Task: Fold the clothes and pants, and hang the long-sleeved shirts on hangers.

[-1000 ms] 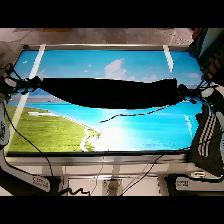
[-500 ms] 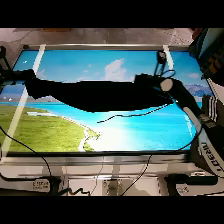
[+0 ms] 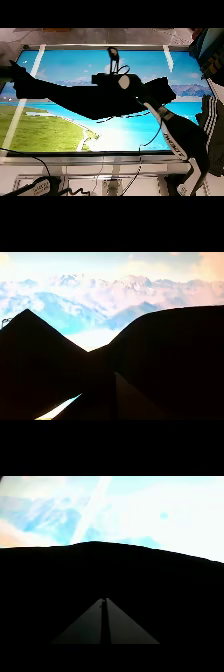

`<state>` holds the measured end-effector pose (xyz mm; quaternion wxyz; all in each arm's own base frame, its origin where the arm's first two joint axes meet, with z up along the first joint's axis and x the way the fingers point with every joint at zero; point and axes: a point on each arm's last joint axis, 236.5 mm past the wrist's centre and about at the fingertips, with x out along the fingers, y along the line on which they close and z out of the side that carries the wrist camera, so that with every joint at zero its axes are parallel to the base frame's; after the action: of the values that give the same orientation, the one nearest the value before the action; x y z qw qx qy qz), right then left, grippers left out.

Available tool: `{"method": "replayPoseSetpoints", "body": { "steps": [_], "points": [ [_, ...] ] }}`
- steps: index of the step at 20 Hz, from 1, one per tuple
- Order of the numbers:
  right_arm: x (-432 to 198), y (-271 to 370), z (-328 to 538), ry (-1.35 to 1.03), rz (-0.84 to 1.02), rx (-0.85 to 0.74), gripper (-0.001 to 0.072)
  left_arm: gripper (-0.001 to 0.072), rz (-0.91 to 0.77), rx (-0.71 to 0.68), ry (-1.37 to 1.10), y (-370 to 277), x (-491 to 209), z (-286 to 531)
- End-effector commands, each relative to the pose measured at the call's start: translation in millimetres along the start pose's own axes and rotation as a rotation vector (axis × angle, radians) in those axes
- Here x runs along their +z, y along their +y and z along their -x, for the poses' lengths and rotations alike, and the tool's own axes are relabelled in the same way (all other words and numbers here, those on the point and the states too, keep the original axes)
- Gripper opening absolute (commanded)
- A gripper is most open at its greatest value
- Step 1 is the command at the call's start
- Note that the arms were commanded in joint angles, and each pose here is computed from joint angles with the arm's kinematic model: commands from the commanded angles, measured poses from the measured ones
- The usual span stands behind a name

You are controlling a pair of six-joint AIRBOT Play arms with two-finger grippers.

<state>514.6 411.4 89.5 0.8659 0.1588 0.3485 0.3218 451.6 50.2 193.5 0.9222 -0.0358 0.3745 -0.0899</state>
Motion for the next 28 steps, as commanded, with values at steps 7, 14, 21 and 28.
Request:
{"method": "replayPoseSetpoints", "body": {
  "steps": [7, 14, 21, 28],
  "points": [
    [-131, 85, -98, 0.229, -0.219, 0.199, 0.001, 0.0009, -0.001, -0.097, -0.001, -32, 1, 7],
    [-167, 101, -121, 0.242, -0.303, 0.228, 0.001, 0.001, 0.006, -0.156, 0.078, -44, -14, -31],
    [-141, 54, -102, 0.307, -0.326, 0.193, 0.0013, 0.0009, 0.086, -0.223, -0.066, -67, 22, -95],
    [-52, -24, -13, 0.322, -0.178, 0.135, 0.0014, 0.0007, -0.426, -0.307, -0.097, -181, 12, -125]
  ]
}}
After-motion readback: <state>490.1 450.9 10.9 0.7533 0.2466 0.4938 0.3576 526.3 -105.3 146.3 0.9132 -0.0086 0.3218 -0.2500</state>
